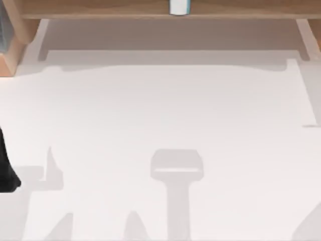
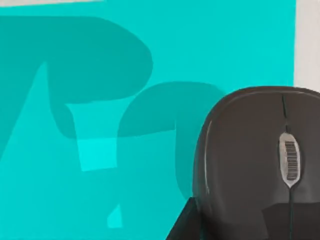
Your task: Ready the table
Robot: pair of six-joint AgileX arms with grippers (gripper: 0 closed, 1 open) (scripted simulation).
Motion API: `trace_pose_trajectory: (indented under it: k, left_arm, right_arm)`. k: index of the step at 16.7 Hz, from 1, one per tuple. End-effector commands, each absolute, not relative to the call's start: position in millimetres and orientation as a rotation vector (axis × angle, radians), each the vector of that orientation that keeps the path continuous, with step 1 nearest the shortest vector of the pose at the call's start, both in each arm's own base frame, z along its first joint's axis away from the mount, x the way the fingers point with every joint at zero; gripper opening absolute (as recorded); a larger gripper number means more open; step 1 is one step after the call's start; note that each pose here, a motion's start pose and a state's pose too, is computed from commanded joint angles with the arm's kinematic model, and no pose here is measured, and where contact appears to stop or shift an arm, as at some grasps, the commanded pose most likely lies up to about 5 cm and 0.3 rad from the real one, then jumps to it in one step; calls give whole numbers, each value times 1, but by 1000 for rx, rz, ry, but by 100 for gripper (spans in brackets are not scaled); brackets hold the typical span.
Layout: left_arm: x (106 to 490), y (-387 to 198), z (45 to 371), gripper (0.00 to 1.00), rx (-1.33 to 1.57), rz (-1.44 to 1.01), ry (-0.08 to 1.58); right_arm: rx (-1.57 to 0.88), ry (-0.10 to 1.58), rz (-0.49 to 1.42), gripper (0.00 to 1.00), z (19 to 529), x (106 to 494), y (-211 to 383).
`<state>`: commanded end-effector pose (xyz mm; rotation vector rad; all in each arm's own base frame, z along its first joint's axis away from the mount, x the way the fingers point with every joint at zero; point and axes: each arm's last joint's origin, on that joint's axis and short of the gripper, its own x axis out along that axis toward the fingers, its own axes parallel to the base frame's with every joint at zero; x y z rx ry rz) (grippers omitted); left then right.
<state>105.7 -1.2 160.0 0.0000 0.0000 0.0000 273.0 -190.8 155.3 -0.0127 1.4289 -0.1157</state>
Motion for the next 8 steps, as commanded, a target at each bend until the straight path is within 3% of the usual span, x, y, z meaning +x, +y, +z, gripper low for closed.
trace_pose_trajectory:
  k: [8]
  left_arm:
    - [106,-1,160,100,0,0,0]
  right_arm:
    - [-23,1446,-10,0,149,282,-175]
